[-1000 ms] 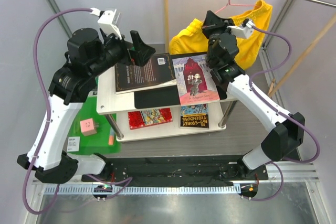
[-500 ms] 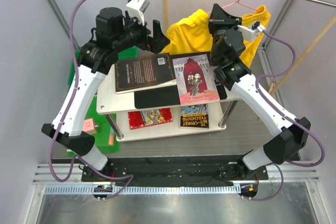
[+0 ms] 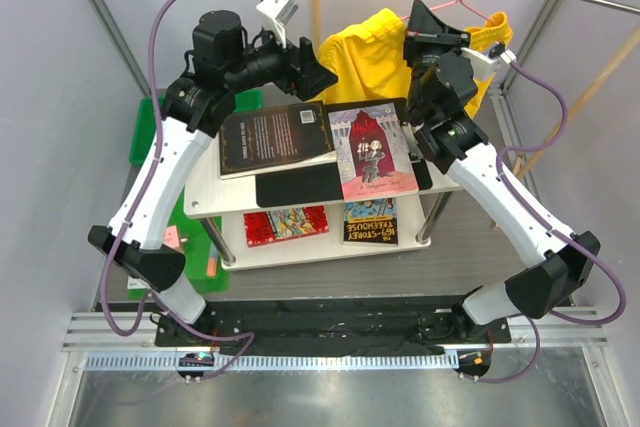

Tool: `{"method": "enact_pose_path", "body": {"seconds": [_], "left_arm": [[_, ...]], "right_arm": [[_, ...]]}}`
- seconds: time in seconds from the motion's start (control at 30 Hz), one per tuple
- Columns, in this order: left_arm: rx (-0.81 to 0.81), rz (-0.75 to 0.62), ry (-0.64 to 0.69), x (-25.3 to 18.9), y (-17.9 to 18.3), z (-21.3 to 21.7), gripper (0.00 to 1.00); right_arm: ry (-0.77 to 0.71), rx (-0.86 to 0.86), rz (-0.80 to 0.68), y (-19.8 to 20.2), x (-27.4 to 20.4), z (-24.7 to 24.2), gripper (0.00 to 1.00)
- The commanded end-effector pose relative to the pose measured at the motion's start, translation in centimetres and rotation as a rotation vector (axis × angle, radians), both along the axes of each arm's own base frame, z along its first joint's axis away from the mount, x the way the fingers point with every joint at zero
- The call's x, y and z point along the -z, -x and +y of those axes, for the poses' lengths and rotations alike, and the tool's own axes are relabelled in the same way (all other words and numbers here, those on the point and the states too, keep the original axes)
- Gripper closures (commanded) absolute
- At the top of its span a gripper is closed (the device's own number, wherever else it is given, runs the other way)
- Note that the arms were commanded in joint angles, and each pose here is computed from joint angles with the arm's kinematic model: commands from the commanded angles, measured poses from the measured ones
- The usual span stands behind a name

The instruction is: Remove the shorts from the hanger

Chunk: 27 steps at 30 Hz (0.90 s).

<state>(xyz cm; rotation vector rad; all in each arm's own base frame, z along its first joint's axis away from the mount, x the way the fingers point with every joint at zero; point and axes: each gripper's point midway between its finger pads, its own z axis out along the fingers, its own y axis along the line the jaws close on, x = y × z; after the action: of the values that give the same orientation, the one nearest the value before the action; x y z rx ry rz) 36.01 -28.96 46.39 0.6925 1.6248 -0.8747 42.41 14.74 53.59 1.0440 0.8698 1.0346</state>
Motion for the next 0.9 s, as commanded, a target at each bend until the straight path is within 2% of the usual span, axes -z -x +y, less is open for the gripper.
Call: {"method": "enact_pose_path", "body": {"seconds": [0.0, 0.1, 0.27, 0.4, 0.47, 0.57, 0.6, 0.73, 0.77, 0.83, 0.87], "left_arm": [[0.007, -0.014, 0.035, -0.1, -1.3, -0.7, 0.24], [-0.028, -0.008, 0.022, 0.3, -1.9, -0.2, 0.29], [-0.029, 0.012, 0.038, 1.2, -2.3, -0.4, 0.31], [-0.034, 0.021, 0.071, 1.2, -2.9, -0.8, 0.4], [-0.032, 0.029, 0.089, 1.1, -3.1, -1.0, 0.41], [-0.043, 0.039, 0.105, 1.3, -3.6, -1.0, 0.52], [-0.046, 0.054, 0.122, 1.2, -3.6, -0.9, 0.59], [-0.01, 0.083, 0.167, 1.2, -3.4, -1.5, 0.71], [-0.007, 0.084, 0.172, 1.1, -3.4, -1.5, 0.85], [-0.005, 0.089, 0.183, 0.8, -3.3, -1.5, 0.98], [-0.004, 0.088, 0.187, 0.8, -3.2, -1.5, 1.0]], "right_arm": [[-0.167, -0.02, -0.167, 3.6, -5.9, -2.1, 0.99], [-0.174, -0.029, -0.181, 3.9, -6.4, -2.0, 0.99], [-0.19, -0.035, -0.195, 4.4, -6.8, -2.3, 0.99], [-0.215, -0.046, -0.204, 4.7, -6.7, -2.4, 0.99], [-0.216, -0.045, -0.208, 4.9, -6.8, -2.6, 0.99], [-0.22, -0.034, -0.208, 5.1, -6.8, -2.9, 0.99], [-0.22, -0.035, -0.21, 5.1, -6.8, -2.9, 0.99], [-0.224, -0.041, -0.215, 5.1, -6.9, -2.8, 0.99], [-0.223, -0.042, -0.215, 5.1, -6.9, -2.8, 0.99], [-0.222, -0.043, -0.209, 5.0, -6.7, -2.7, 0.99], [-0.221, -0.041, -0.207, 5.0, -6.6, -2.7, 0.99]]}}
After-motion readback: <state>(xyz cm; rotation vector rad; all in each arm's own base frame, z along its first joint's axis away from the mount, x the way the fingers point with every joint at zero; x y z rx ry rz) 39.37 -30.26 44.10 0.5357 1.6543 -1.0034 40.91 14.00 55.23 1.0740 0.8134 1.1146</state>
